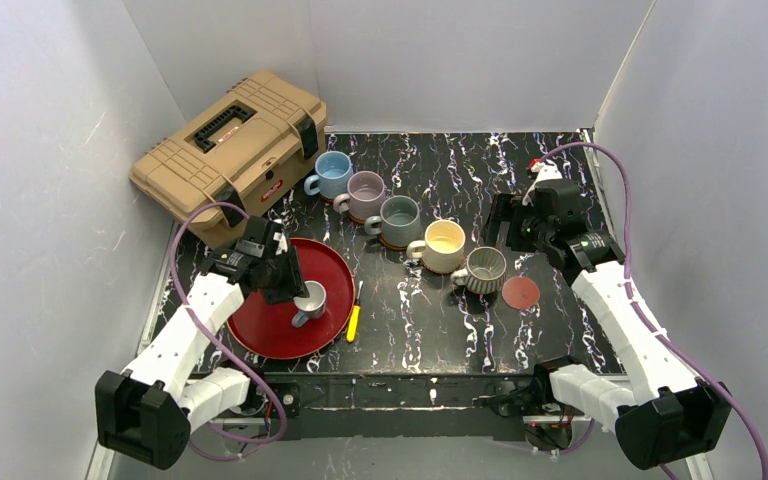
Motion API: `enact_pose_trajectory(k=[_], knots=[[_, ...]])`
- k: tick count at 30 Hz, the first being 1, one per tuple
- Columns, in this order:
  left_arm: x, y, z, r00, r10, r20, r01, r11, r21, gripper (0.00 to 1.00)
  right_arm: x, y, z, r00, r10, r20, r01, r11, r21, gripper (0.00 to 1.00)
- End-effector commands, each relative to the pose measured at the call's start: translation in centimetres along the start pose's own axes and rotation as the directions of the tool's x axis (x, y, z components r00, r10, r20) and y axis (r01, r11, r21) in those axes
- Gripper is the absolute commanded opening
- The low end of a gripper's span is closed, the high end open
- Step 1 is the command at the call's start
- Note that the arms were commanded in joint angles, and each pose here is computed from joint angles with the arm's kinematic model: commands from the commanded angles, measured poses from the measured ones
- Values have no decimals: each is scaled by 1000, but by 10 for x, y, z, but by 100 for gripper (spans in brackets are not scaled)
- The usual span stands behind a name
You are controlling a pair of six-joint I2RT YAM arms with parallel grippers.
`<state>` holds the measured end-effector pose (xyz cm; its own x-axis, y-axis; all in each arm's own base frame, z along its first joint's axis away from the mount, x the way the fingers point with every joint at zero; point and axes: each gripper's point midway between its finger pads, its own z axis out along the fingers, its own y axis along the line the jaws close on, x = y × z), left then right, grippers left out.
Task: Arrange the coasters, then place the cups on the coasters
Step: Pick up the cup from the tray.
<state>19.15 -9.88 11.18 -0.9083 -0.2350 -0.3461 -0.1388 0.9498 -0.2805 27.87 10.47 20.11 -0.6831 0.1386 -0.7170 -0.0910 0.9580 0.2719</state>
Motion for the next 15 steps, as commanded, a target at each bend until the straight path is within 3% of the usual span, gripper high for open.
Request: enact_pose_trajectory(k=[1,7,15], knots=[[2,1,9,1000,0,-29,0,1000,-7,36,-20,9,-12,999,4,53,-3,1000,-31,98],[2,29,7,999,37,-8,-38,989,-144,34,-19,7,-14,998,-38,56,40,999,-29,98],[1,35,21,997,68,-26,-72,983,-171,30,-15,15,-11,999,10,31,-8,998,-69,100]])
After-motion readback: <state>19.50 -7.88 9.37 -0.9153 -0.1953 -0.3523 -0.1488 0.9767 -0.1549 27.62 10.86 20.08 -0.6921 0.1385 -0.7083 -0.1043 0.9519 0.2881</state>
